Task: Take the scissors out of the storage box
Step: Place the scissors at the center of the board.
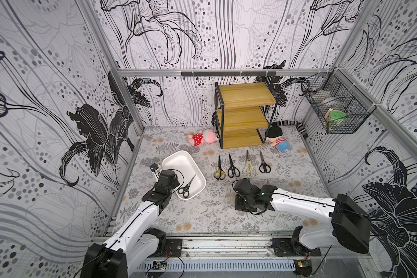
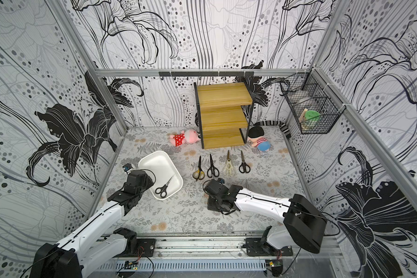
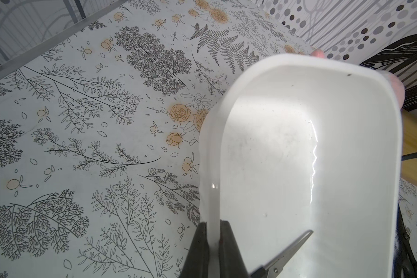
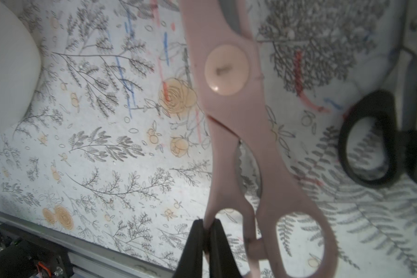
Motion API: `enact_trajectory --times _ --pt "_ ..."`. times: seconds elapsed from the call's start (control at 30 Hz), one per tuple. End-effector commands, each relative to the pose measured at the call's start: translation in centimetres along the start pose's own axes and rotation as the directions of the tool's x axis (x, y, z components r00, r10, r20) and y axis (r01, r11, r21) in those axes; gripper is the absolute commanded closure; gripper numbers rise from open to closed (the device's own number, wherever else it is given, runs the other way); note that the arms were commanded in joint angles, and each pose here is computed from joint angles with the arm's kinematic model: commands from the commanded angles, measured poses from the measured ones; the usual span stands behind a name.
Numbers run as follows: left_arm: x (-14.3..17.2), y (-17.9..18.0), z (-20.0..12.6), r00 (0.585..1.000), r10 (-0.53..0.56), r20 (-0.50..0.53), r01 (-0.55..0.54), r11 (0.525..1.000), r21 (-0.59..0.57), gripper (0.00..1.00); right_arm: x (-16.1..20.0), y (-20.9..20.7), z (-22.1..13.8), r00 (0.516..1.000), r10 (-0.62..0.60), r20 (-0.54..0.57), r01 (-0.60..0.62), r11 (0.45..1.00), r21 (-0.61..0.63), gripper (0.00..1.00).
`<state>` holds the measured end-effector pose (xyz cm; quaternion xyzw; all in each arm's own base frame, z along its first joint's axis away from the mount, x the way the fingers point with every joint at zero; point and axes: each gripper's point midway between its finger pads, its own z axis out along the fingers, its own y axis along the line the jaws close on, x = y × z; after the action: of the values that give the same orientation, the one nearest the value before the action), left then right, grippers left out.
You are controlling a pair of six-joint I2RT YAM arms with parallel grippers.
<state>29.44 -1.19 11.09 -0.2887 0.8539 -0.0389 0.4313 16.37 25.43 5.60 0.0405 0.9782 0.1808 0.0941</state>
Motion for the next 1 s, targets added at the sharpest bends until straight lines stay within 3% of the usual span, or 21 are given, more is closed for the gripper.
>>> enact_trajectory --times 0.0,0.23,0.73,0.97 --pt "-1.6 -1.4 -0.6 0.998 -0.035 0.051 0.032 0.997 0.064 1.0 1.0 0.3 0.0 0.996 0.079 -0.042 -0.081 0.996 -0.046 1.0" --pt "-1.8 -1.4 -0.9 0.997 -0.048 0.064 0.044 0.996 0.073 1.0 2.4 1.1 1.7 0.988 0.083 -0.133 -0.096 0.991 -0.09 1.0" --pt "-2.3 -1.4 -1.2 0.995 -0.053 0.082 0.046 0.996 0.075 1.0 0.2 1.1 3.5 0.994 0.032 -0.108 -0.03 0.999 0.022 1.0" --pt "-2.6 -1.4 -1.4 0.994 -0.053 0.093 0.047 0.996 0.071 1.0 -0.6 1.3 3.4 0.995 0.017 -0.099 -0.01 0.997 0.071 0.83"
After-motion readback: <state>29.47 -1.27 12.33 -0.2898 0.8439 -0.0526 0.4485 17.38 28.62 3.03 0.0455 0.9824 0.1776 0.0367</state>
